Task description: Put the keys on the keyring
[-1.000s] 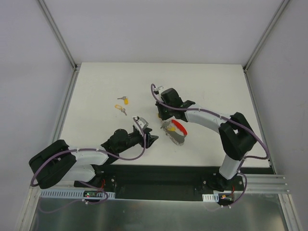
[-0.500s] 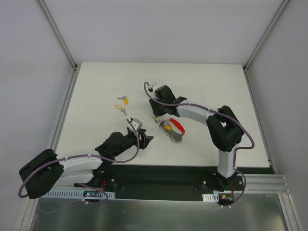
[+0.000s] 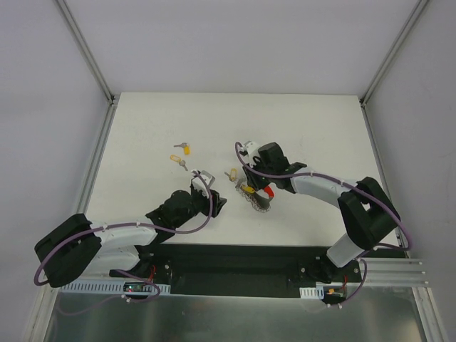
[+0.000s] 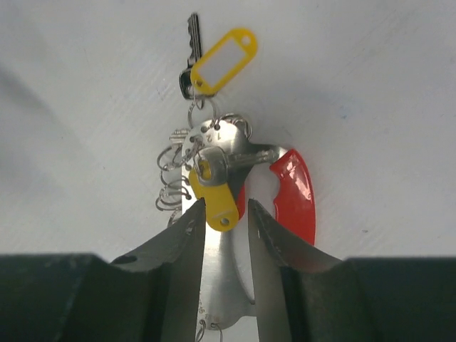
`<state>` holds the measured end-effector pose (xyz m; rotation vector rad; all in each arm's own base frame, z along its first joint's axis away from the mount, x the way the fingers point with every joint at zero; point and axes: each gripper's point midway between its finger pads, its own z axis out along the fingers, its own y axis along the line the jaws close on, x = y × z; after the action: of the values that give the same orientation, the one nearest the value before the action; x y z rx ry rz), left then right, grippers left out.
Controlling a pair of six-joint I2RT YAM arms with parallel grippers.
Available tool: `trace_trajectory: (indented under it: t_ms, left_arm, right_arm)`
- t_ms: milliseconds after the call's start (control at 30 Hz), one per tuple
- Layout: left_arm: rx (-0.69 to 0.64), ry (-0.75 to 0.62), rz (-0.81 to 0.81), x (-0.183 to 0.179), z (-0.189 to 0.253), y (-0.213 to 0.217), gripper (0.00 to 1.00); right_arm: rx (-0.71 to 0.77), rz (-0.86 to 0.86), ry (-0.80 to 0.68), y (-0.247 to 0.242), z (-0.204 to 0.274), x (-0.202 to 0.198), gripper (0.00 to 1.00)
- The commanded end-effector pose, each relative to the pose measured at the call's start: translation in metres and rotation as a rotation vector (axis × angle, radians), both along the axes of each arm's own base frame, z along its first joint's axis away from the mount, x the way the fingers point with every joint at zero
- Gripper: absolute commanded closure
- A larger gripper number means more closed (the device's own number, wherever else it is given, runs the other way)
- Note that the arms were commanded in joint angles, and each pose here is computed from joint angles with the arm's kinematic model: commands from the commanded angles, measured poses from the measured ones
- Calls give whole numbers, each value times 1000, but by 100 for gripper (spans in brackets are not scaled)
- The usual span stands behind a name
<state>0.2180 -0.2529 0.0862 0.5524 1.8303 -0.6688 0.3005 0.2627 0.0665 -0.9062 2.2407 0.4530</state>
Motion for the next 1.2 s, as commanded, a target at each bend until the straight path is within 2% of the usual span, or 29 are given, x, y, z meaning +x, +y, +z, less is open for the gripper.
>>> trace_trajectory:
  t_ms: [0,333,733,867,1033,1167]
  left_arm:
    - [-19,3,36,11,14,-9,43]
    - [-1,49,55,14,8,-12,42]
    - [12,59,49,14,6,-15,42]
    - [14,61,50,14,6,-14,42]
    - [19,51,55,16,7,-13,42]
    - [25,31,48,17,10,-13,42]
  right_arm:
    - [71,99,-71,12,8,6,68]
    - [131,196,-57,32,4,5,72]
    - [115,220,-11,36,-13,4,76]
    - [114,222,-3,37,-16,4,83]
    - [121,231,-7,37,-12,2,97]
    - [138,239,-33,36,7,-1,99]
